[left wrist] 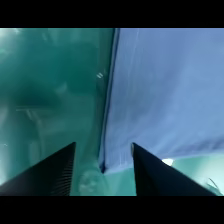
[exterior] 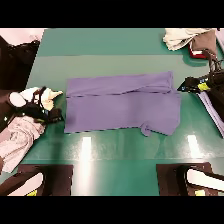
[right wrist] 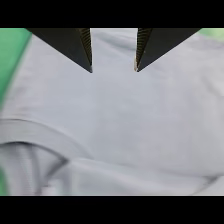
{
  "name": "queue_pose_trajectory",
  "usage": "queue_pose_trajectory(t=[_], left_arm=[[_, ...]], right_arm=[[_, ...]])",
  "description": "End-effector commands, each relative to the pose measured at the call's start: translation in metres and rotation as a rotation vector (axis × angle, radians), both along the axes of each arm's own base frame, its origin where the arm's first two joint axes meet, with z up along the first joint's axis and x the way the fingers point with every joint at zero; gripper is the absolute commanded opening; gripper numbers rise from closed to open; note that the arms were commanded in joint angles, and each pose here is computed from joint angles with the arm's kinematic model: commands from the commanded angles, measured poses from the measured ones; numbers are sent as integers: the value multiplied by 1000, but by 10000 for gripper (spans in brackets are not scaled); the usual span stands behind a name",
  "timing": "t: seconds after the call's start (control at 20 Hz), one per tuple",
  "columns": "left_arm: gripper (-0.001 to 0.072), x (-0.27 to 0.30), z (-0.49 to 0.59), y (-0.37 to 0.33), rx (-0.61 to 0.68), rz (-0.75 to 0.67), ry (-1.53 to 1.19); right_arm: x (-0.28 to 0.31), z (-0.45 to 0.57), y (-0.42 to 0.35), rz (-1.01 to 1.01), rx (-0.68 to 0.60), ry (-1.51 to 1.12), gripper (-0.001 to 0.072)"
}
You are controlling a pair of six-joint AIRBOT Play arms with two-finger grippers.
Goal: Fold the shirts.
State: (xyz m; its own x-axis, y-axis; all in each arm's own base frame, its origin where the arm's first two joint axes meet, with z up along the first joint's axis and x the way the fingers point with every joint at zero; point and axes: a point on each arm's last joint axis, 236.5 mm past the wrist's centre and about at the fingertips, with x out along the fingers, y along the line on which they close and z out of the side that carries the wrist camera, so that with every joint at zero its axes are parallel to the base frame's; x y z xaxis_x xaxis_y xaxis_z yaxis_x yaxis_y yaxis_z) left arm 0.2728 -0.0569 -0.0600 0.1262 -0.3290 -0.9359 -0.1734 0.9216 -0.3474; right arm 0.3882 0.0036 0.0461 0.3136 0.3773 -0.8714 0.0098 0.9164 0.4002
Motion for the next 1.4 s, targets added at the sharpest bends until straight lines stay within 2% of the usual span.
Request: queue_pose_trajectory(t=[0.0,0.35,0.4,0.45,0.5,0.65,1.05,1.35], left_arm=[[432,-34,-22,-13,-114,43,75],[429,-34,-27,-21,-151,42,53],[389,-33,-27,-22,-153,44,50],[143,-32,-26,-22,-156,48,45],[25,-29,-24,-25,-171,39,27],[25,-19,-14,-26,-177,21,-8],[25,0,17,-24,-160,-29,-118],[25,-2,17,-25,-162,-34,-114]], right_arm=[[-6,5,14,23,51,-4,307],[-10,4,18,39,56,13,307],[-13,4,19,45,59,23,307],[-16,3,20,52,61,34,307],[-20,3,21,60,65,51,307],[-47,-4,18,62,91,129,307],[-170,-77,19,-135,182,331,307],[-198,-115,28,-201,190,367,308]])
